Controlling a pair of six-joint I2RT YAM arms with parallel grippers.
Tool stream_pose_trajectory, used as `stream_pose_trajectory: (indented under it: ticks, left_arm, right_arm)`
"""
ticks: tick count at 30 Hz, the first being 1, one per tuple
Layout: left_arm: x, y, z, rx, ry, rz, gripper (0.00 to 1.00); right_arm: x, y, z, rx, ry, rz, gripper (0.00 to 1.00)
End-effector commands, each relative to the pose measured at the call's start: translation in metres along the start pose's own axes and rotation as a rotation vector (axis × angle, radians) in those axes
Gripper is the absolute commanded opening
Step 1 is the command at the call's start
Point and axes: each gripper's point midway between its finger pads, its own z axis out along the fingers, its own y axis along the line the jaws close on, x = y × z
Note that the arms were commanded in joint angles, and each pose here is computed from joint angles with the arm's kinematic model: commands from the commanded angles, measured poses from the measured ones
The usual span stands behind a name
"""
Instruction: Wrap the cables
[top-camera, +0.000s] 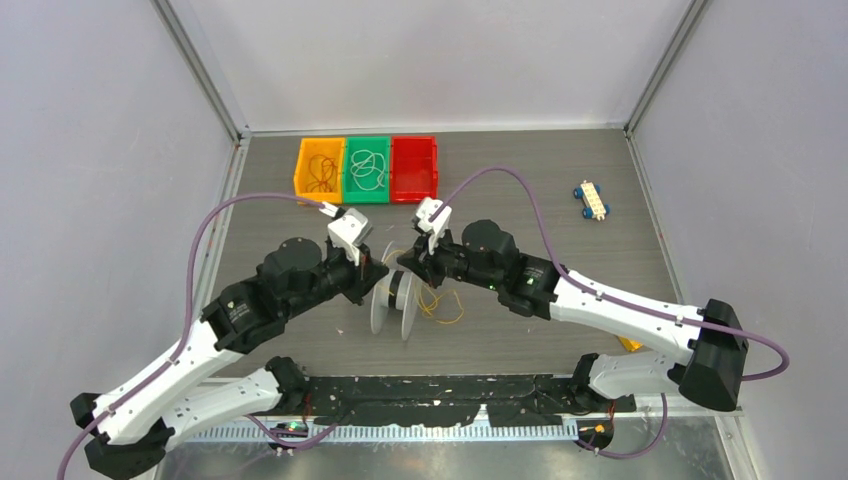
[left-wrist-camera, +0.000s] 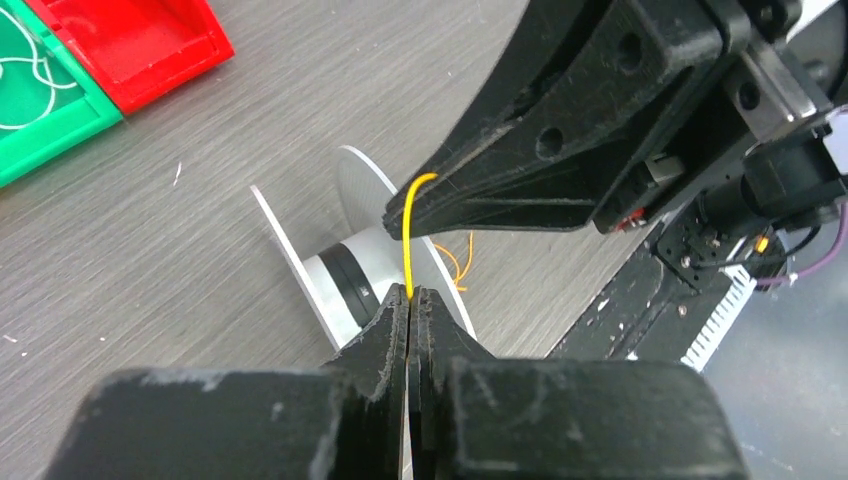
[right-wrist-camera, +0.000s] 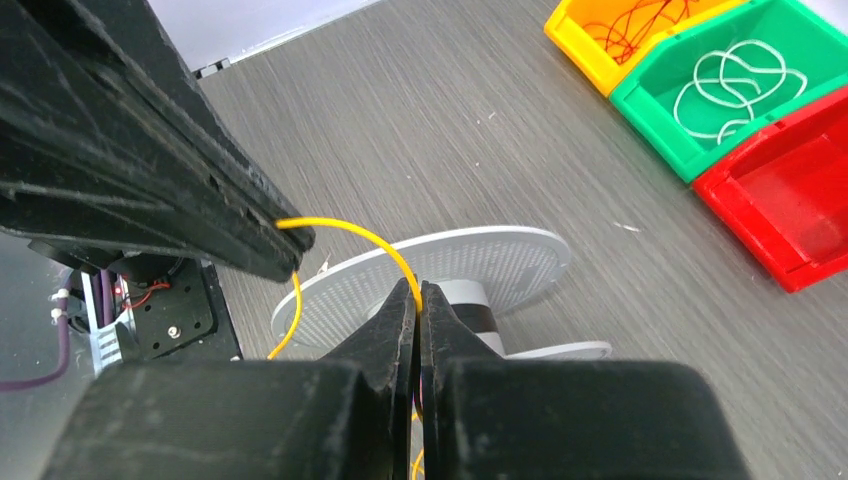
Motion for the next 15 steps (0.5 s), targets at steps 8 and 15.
stream_pose_trajectory:
  ticks: [8, 15]
  left_arm:
    - [-0.045, 0.015, 0.004, -0.055, -0.275, -0.175, 0.00]
    - [-0.060, 0.020, -0.005, -0.041, -0.356, -0.232, 0.00]
  right_arm:
    - [0.002, 0.000, -0.004, 0.020, -0.047, 0.064, 0.06]
    - [0.011, 0.001, -0.005, 0.022, -0.029, 0.084, 0.06]
